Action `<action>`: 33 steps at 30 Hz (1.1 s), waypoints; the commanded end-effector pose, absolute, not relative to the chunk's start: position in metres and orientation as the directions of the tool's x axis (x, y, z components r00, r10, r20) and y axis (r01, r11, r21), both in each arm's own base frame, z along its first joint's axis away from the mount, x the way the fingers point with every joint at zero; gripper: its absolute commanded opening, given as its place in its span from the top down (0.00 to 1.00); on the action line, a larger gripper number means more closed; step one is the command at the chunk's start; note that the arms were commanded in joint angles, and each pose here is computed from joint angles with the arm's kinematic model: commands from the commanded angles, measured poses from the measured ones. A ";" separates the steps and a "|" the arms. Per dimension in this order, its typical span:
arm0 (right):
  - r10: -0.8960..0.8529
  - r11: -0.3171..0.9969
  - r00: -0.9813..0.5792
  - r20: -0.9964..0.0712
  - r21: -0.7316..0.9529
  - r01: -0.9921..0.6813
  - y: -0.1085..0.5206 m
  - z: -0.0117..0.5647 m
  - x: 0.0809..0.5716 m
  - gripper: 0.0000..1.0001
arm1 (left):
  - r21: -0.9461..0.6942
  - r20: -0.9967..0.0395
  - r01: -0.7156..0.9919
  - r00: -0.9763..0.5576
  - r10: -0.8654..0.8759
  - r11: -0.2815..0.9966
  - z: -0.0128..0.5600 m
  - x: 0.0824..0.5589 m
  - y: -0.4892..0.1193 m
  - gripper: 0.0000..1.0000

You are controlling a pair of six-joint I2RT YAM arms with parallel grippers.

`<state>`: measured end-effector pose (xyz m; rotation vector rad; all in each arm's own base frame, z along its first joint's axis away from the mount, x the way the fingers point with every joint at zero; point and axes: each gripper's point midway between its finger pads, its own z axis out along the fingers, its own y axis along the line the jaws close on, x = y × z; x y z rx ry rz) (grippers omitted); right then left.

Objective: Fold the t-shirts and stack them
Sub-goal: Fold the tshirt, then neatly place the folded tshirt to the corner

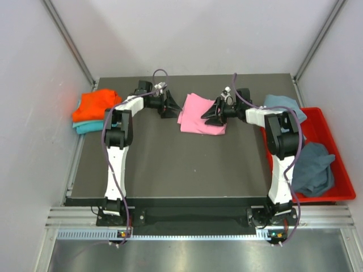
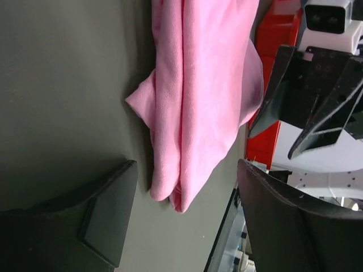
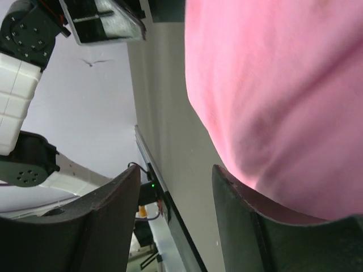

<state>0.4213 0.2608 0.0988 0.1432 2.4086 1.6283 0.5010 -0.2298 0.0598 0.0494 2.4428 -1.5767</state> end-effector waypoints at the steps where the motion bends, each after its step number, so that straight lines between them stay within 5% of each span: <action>1: 0.211 0.374 -0.956 -0.205 0.920 -0.115 0.255 0.113 0.428 0.46 | -0.883 -0.291 0.228 -0.952 -0.098 0.410 0.069 0.517 -0.227 0.23; 22: 0.284 0.394 -0.954 -0.094 0.919 0.027 0.217 0.059 0.434 0.45 | -0.925 -0.190 0.193 -0.981 0.042 0.328 0.019 0.476 -0.325 0.28; 28: 0.294 0.396 -0.949 -0.113 0.918 0.013 0.213 0.066 0.438 0.45 | -0.922 -0.203 0.205 -0.978 0.040 0.329 0.033 0.473 -0.328 0.63; 30: 0.288 0.398 -0.946 -0.150 0.917 -0.024 0.213 0.077 0.440 0.45 | -0.917 -0.219 0.214 -0.975 0.024 0.337 0.045 0.476 -0.321 0.86; 33: 0.278 0.404 -0.931 -0.235 0.908 -0.109 0.212 0.103 0.450 0.44 | -0.907 -0.249 0.233 -0.969 -0.001 0.352 0.065 0.482 -0.307 1.00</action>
